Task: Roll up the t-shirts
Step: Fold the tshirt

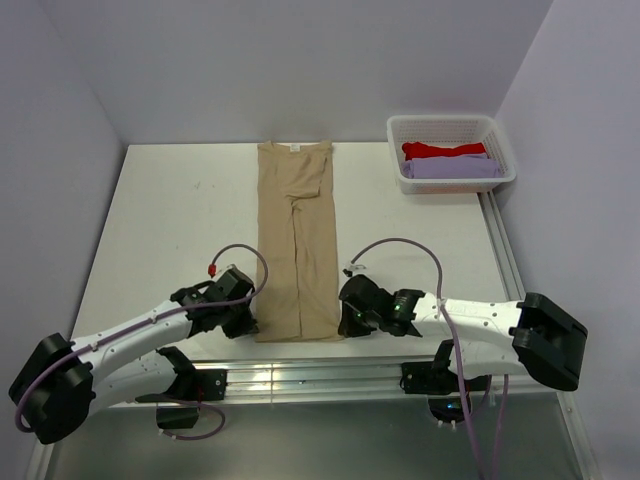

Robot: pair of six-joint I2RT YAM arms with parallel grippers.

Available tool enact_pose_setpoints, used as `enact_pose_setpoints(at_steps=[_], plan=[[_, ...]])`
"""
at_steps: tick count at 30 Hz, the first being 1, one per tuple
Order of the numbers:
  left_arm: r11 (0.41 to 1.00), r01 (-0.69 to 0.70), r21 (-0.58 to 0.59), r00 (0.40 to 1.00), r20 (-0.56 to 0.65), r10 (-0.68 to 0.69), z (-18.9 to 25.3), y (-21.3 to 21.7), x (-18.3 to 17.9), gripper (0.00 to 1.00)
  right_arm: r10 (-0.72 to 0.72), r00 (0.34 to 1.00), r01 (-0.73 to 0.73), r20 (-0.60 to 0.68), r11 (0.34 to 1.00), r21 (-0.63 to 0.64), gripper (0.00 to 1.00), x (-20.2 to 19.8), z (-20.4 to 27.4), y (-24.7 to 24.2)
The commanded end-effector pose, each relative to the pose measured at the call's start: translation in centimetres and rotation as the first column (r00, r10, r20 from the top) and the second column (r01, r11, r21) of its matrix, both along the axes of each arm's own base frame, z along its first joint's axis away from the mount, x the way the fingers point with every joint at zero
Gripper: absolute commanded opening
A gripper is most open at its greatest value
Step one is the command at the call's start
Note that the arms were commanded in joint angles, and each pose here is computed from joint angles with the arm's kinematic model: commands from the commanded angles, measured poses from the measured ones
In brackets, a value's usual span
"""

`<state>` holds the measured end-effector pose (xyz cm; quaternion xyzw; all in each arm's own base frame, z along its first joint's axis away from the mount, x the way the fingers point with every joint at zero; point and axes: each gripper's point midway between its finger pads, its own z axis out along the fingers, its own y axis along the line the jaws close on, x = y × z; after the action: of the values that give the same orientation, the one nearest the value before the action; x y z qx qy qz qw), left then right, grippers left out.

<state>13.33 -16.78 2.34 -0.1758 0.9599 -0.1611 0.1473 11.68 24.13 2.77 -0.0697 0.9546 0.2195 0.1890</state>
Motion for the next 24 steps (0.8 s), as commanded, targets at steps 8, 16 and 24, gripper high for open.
enact_pose_setpoints(at_steps=[8, 16, 24], plan=[[1.000, -0.013, -0.007, 0.998, -0.059, 0.013, -1.1, 0.8, -2.1, 0.00, 0.016, 0.998, -0.019, -0.056, 0.998, -0.067, 0.01, -1.5, -2.1, -2.4], [0.999, -0.029, -0.044, 0.999, -0.044, 0.027, -1.1, 1.2, -2.7, 0.02, 0.027, 0.998, -0.029, -0.058, 0.999, -0.029, 0.06, -1.7, -1.7, -2.4], [0.996, -0.010, -0.088, 0.999, -0.036, 0.007, -0.6, 0.4, -2.7, 0.14, 0.100, 0.991, -0.095, -0.090, 0.994, 0.059, 0.06, -2.6, -0.5, -0.9]])
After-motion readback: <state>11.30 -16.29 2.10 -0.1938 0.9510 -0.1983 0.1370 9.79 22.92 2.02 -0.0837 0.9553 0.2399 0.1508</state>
